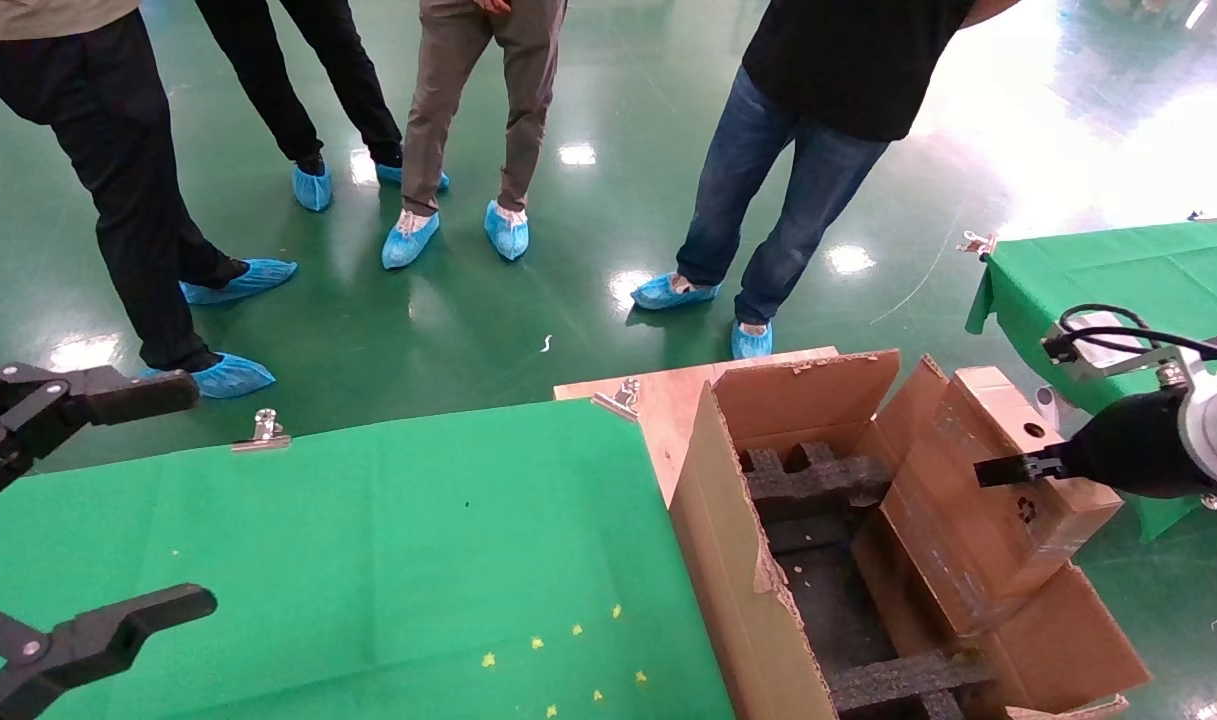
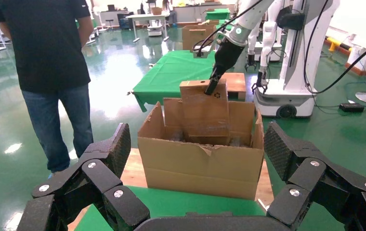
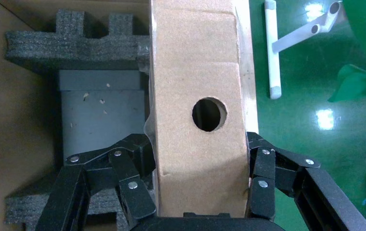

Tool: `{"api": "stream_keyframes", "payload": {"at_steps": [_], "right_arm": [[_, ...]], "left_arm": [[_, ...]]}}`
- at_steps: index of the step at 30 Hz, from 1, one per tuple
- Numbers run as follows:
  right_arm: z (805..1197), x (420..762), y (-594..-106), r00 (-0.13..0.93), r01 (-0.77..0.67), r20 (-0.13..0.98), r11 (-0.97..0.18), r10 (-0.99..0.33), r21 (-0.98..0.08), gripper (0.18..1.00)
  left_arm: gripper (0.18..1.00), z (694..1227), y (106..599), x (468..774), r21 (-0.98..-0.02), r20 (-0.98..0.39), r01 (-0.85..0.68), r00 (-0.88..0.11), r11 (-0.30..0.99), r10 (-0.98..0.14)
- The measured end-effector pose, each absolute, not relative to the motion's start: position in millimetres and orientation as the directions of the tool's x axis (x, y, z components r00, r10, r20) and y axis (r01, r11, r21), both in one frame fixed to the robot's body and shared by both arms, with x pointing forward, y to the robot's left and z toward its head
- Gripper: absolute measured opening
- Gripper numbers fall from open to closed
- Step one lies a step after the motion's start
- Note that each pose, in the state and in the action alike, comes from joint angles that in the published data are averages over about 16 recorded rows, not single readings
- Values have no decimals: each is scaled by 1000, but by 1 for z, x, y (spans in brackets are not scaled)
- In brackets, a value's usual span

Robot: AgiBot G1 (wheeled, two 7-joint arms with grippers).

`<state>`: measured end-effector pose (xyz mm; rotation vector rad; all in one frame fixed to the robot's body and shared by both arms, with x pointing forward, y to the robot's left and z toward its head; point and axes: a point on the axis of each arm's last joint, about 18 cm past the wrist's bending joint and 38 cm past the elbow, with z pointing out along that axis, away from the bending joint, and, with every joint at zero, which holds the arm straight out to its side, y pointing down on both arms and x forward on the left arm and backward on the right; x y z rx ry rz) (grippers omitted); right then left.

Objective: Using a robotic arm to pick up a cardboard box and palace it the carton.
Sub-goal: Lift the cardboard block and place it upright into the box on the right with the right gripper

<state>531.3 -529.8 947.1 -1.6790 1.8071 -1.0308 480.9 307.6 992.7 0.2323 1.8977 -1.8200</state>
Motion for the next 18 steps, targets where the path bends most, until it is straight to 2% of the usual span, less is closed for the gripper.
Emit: {"api": "stream_keyframes", "payload": {"at_steps": [18], "right_arm": [[913,553,-525,-176,-623,159,-15,-971,-782,300]], "left_arm": [[1001,993,308,481,-888,-460,450,-862,93,-213]]}}
